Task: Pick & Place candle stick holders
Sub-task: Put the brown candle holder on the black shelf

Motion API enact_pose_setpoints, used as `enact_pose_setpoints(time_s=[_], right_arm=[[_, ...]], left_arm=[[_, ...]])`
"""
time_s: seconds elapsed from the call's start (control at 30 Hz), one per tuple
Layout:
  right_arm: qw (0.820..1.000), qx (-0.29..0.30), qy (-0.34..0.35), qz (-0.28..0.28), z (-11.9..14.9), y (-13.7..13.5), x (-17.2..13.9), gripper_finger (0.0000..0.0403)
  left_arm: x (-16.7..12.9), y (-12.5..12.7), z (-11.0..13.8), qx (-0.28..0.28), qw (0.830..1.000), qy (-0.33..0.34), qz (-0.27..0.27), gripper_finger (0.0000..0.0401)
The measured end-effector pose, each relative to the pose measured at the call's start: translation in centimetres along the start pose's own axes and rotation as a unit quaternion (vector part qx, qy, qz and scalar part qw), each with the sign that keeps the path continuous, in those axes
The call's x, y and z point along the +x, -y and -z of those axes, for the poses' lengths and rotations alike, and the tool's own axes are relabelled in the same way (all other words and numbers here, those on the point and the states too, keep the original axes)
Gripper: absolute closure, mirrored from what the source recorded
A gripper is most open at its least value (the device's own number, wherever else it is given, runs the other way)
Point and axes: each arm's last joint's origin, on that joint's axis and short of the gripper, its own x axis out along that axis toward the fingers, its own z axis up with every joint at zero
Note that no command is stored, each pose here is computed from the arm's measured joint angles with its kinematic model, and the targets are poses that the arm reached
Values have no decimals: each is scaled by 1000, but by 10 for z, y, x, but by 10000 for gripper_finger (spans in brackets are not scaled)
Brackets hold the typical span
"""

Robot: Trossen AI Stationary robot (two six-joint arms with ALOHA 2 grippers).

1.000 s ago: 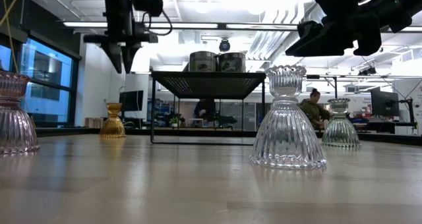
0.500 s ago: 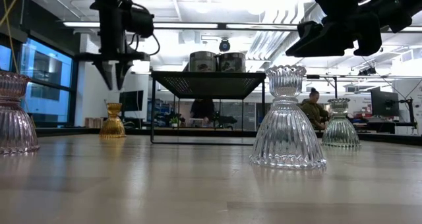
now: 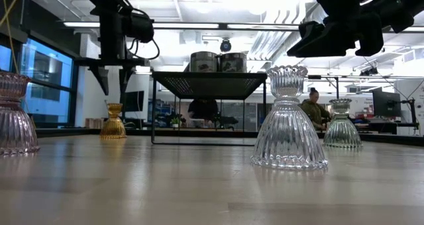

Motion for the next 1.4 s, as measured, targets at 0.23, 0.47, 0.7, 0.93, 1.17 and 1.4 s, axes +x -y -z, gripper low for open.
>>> enact_pose_setpoints(time_s=[0.23,0.47,0.7,0.93,1.17,1.4], right_arm=[[1000,0,0,0,0,0,0,274],[1000,0,-1,0,0,0,0,274],[1000,0,-1,0,0,0,0,274],[1000,0,-1,-1,0,0,0,274],[1000,0,-1,-1,0,0,0,274],[1000,0,-1,-1,0,0,0,274]], left_arm=[[7,-4,-6,-17,1000,3,-26,193],[20,-7,-14,-31,999,-22,-37,193],[21,-11,-16,-32,998,-31,-37,193],[21,-12,-15,-30,998,-38,-40,193],[32,-15,-8,-40,997,-45,-47,193],[35,-15,-8,-40,997,-41,-45,193]])
